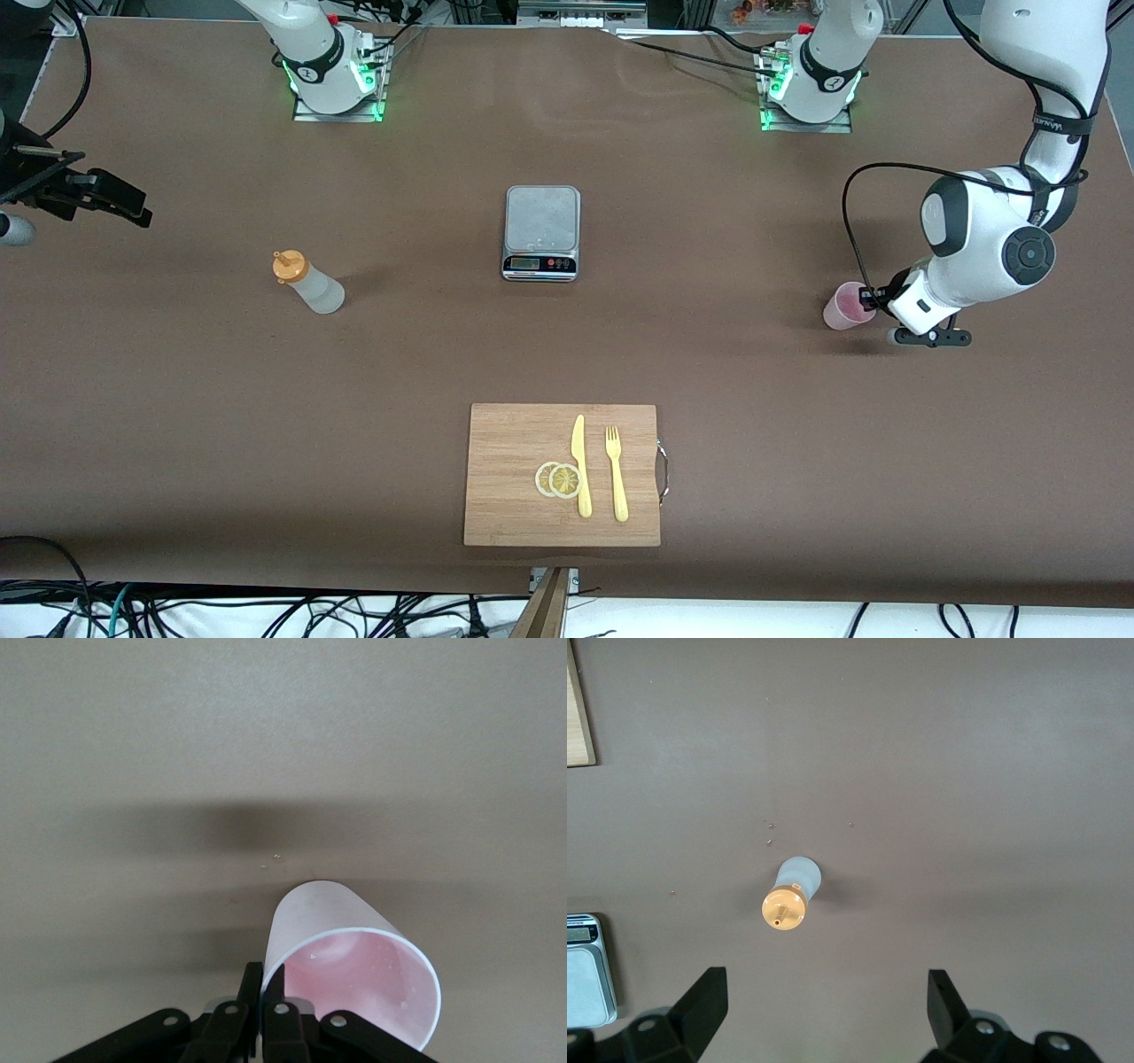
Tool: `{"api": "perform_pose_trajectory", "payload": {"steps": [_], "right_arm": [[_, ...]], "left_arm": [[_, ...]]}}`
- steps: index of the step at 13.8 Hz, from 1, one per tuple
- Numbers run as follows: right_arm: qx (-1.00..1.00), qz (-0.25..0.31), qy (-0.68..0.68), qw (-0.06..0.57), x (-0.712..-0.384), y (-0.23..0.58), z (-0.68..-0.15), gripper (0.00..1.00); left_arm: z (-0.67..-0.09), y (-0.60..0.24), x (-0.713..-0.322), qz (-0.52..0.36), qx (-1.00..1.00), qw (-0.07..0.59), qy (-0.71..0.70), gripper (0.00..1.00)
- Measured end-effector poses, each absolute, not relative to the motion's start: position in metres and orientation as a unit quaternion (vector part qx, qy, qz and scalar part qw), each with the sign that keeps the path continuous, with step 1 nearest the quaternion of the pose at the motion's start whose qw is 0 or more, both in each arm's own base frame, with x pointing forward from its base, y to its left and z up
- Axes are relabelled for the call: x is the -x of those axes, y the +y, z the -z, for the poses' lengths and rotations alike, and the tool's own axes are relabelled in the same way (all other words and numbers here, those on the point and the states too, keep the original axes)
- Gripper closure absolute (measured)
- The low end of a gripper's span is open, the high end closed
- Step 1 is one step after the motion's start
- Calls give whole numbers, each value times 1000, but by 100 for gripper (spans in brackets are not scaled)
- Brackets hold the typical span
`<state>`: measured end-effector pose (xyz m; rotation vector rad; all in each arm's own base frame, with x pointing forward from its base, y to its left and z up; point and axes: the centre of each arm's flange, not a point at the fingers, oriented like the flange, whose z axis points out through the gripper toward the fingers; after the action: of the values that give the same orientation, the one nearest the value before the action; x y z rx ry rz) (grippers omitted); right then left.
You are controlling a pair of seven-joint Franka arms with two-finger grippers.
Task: Add sauce to pink cup with both arms
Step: 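Close the left gripper around the pink cup's rim, then carry the pink cup with the left gripper onto the kitchen scale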
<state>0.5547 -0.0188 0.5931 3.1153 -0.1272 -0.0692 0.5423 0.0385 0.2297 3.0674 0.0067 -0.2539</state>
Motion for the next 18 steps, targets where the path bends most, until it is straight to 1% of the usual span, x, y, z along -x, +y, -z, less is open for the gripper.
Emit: {"api": "perform_pose_trajectory", "payload": {"steps": [2, 5, 7, 9, 11, 13, 18], "right_arm": [[-999, 23, -41, 11, -555, -19, -593, 0], [-999, 23, -40, 11, -555, -19, -592, 0], [-999, 23, -40, 11, -555, -20, -592, 0], [-999, 23, -41, 11, -555, -20, -592, 0], [-999, 23, -41, 11, -555, -21, -592, 0], [-999, 23, -40, 11, -555, -21, -592, 0], [-999, 23, -40, 11, -555, -22, -592, 0]], "left_arm": [[-237, 20, -550, 80, -996, 47, 2, 96], [-269, -39, -572, 78, -994, 73, -26, 96], [-293, -92, -582, 74, -992, 76, -61, 96], [-313, -160, -581, 67, -991, 74, -84, 96], [-324, -234, -563, 66, -992, 68, -78, 96], [-328, -302, -533, 69, -993, 62, -78, 96], [-325, -418, -468, 93, -990, 80, -71, 96]]}}
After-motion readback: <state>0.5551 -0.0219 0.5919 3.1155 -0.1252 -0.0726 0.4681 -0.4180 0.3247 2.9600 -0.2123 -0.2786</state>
